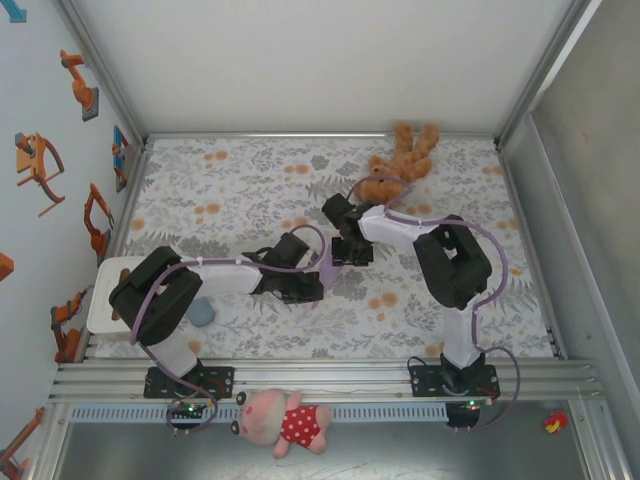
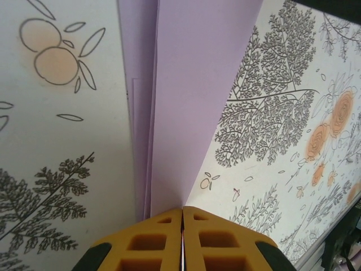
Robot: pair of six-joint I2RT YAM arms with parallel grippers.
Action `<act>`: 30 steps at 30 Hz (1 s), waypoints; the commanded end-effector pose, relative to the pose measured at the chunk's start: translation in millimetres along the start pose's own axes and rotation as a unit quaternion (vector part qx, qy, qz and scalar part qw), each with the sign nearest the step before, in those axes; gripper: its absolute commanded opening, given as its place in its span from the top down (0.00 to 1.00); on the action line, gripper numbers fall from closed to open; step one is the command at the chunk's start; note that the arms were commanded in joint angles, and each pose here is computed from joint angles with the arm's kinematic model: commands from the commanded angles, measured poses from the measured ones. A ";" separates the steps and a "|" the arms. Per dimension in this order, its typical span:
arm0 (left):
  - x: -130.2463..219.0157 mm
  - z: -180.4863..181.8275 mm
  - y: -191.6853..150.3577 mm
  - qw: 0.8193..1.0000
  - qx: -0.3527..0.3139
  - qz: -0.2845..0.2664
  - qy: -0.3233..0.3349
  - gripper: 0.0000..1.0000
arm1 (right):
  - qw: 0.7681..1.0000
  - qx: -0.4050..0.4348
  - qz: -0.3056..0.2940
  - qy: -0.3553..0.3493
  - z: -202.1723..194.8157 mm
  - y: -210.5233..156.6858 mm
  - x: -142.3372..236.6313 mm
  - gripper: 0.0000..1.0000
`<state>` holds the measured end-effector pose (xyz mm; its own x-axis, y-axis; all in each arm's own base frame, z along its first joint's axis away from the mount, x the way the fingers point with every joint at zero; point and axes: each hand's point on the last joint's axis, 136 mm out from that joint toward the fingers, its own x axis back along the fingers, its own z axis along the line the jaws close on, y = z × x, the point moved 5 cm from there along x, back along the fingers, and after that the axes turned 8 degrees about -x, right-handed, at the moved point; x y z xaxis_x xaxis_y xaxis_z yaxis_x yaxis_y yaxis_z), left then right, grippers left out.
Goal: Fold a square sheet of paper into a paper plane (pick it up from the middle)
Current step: Fold the wing for the fifth time at the center of the table.
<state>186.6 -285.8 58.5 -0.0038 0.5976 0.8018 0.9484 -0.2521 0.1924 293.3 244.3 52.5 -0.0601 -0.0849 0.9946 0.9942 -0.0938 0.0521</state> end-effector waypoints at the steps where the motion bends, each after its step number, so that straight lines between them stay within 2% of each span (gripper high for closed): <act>1: 6.1 2.9 -12.7 1.000 0.007 0.013 0.009 0.91 | 0.997 0.001 0.069 -0.045 -14.9 -29.1 -83.1 0.57; 21: 8.8 -11.5 -13.7 1.000 -0.018 0.008 -0.009 0.87 | 0.995 -0.004 0.079 -0.053 -15.5 -30.4 -90.1 0.54; 30: 3.0 -0.8 -19.2 1.000 -0.009 0.018 0.013 0.89 | 0.995 -0.004 0.083 -0.058 -16.9 -31.4 -92.8 0.54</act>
<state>172.5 -284.9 64.1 0.0124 0.5963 0.8027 0.9398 -0.2812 0.1944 293.7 245.9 51.1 -0.0359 -0.0591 0.9976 0.9949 -0.0965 0.0301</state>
